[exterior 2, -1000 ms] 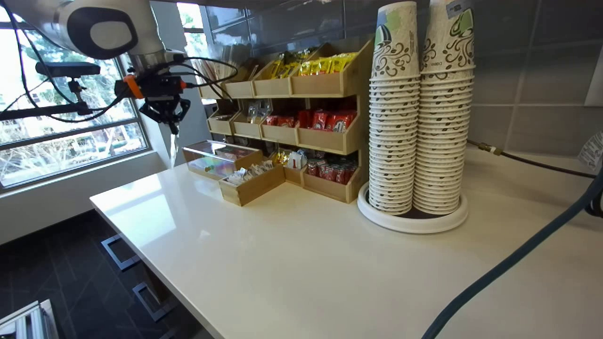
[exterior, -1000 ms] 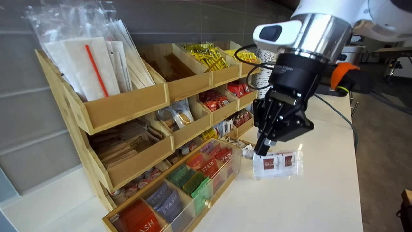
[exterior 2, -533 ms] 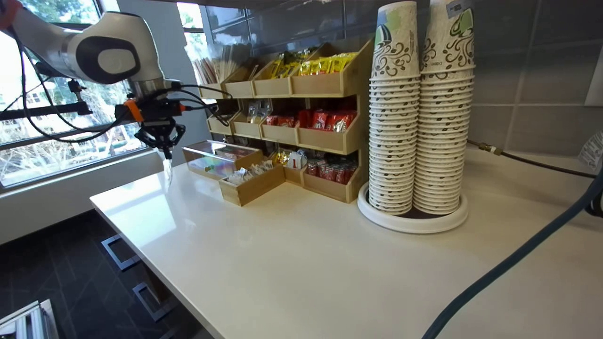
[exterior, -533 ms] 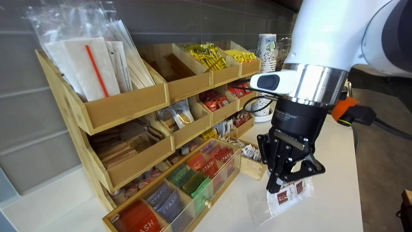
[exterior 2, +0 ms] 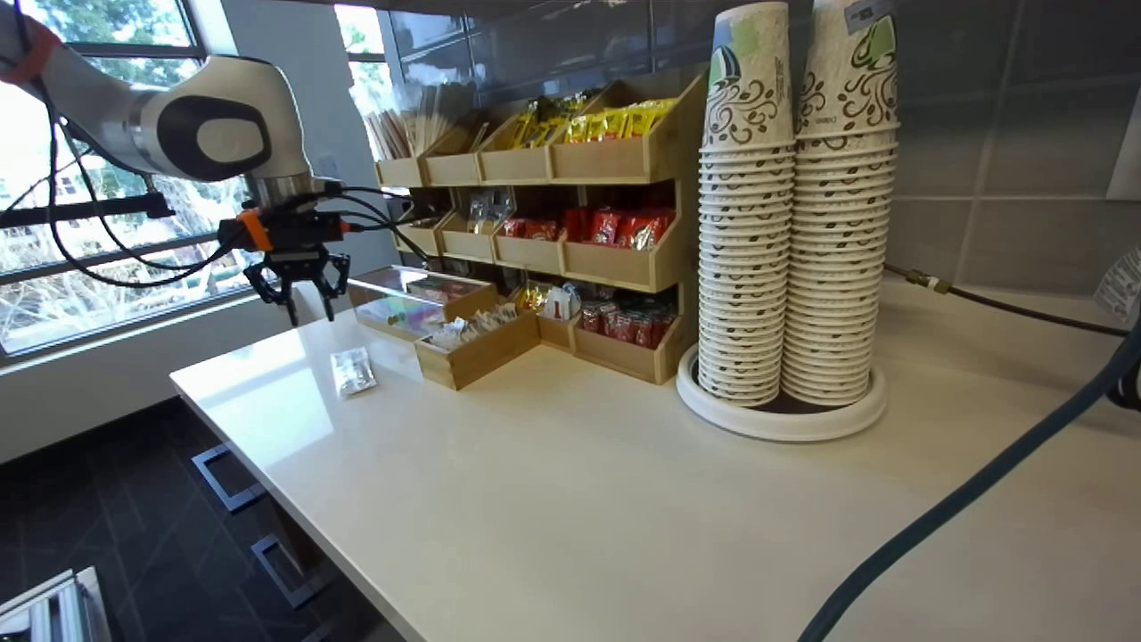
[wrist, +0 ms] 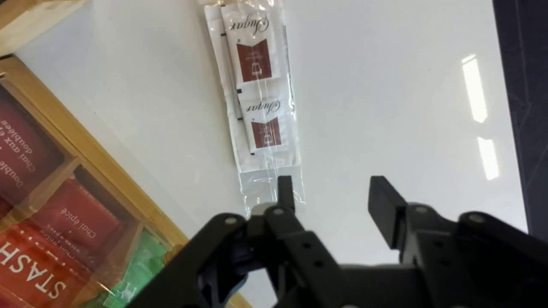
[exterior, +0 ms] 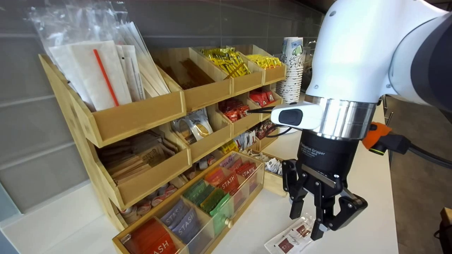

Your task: Pick up one packet of the white item on the top shelf in the first box to the far right

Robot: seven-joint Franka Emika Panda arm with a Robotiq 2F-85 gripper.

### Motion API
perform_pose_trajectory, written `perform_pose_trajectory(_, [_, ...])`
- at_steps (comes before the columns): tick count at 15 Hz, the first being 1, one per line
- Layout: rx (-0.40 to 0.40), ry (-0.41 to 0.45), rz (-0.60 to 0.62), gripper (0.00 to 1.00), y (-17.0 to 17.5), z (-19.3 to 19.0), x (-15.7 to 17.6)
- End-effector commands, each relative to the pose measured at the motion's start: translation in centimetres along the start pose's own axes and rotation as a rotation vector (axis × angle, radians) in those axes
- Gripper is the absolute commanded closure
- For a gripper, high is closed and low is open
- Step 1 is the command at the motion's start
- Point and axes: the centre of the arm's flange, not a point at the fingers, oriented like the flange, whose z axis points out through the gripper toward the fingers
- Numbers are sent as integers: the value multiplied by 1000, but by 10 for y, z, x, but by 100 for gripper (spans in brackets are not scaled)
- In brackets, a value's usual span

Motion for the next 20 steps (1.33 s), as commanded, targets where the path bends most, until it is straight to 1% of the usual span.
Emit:
perform_pose_trajectory(1, [9, -37, 57, 19, -4, -13, 4])
perform_pose_trajectory(3, [4, -45, 88, 6, -7, -20, 3])
perform_pose_trajectory(4, [3, -39, 98, 1, -8, -26, 3])
perform_pose_trajectory(5, [-3, -36, 109, 0, -9, -30, 2])
perform_pose_trajectory(10, [-43, -7, 184, 0, -17, -60, 1])
perform_pose_trajectory(13, [-45, -6, 221, 0, -22, -73, 0])
perform_pose_trajectory(14, [-29, 15, 200, 0, -15, -59, 1])
perform_pose_trajectory(20, [-32, 16, 210, 0, -18, -67, 0])
